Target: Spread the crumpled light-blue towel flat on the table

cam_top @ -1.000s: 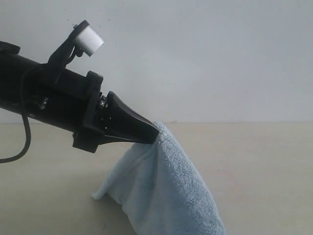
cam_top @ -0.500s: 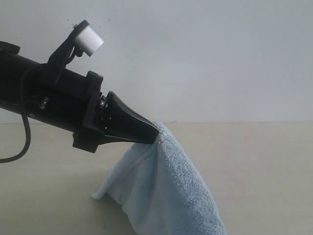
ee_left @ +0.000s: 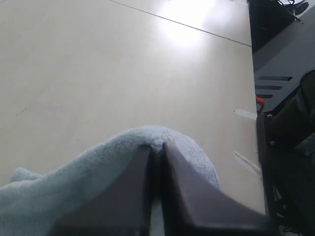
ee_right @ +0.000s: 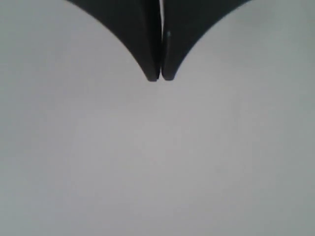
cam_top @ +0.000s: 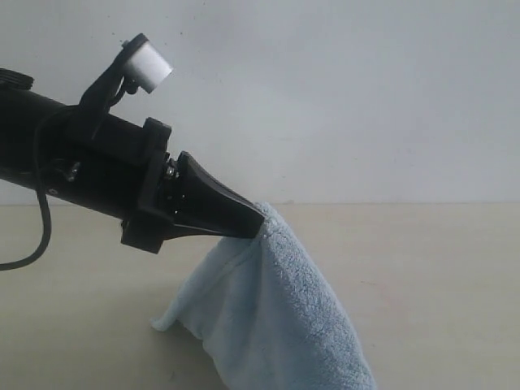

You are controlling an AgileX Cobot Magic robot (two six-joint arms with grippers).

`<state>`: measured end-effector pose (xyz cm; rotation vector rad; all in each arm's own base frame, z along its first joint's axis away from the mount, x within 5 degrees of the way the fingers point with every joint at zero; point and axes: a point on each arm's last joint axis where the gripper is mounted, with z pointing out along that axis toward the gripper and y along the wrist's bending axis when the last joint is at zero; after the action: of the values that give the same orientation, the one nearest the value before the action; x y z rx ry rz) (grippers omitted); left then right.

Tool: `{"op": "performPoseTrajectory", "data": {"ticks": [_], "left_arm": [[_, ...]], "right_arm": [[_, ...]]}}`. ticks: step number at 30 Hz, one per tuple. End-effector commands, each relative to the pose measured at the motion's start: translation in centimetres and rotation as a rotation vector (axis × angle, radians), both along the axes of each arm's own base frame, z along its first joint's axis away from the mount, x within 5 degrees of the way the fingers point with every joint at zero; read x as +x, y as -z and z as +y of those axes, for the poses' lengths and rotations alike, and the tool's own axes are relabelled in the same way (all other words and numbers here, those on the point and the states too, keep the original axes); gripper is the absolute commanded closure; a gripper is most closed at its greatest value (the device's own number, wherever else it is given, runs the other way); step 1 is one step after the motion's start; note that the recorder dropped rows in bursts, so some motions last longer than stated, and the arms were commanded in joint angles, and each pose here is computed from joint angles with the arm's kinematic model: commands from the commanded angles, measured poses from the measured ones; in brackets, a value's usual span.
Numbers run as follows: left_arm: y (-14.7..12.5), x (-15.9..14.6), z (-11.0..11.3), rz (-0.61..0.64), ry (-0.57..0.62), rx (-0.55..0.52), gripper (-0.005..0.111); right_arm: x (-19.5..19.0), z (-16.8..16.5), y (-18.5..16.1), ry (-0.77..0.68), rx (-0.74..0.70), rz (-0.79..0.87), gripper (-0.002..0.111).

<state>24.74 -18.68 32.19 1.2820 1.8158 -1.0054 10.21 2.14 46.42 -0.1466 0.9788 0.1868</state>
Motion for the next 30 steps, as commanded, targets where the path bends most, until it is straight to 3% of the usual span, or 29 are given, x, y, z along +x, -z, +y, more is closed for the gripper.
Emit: {"op": "performPoseTrajectory", "data": {"ticks": [1,5,7,9,11,13,16,19,26,30], "left_arm": [[-0.2,-0.4,-0.1,0.002,0.012,0.003,0.103],[0.0,-0.5,0.0,0.003,0.029,0.018,0.103],[0.0,-0.5,0.0,0.003,0.029,0.018,0.103],[0.0,-0.4,0.0,-0.003,0.018,0.018,0.103],[0.0,-0.3,0.0,-0.010,0.001,0.016,0.103],[0.0,-0.2,0.0,-0.011,-0.001,0.017,0.103],[0.0,-0.4,0.0,-0.004,0.014,0.018,0.103],[0.0,-0.6,0.0,0.006,0.032,0.017,0.103],[0.1,-0.7,0.0,0.008,0.050,0.028,0.103],[0.8,-0.8,0.4,-0.017,0.078,0.124,0.103]], "right_arm": [[13.0,-0.2,10.7,0.159,-0.044,0.780,0.108],[17.0,-0.1,18.0,0.196,0.194,1.211,0.108],[17.1,0.0,20.5,0.225,-0.014,1.388,0.108],[16.6,1.0,22.2,0.149,-0.257,1.519,0.108],[16.3,2.6,22.5,0.032,-0.301,1.607,0.108],[15.7,4.9,22.1,-0.153,-0.439,1.721,0.108],[15.8,7.0,21.1,-0.274,-0.571,1.877,0.108],[17.2,8.8,19.9,-0.310,-0.629,1.882,0.108],[19.7,11.1,17.9,-0.344,-0.590,1.759,0.107],[20.0,11.4,17.0,-0.357,-0.567,1.719,0.089]]}}
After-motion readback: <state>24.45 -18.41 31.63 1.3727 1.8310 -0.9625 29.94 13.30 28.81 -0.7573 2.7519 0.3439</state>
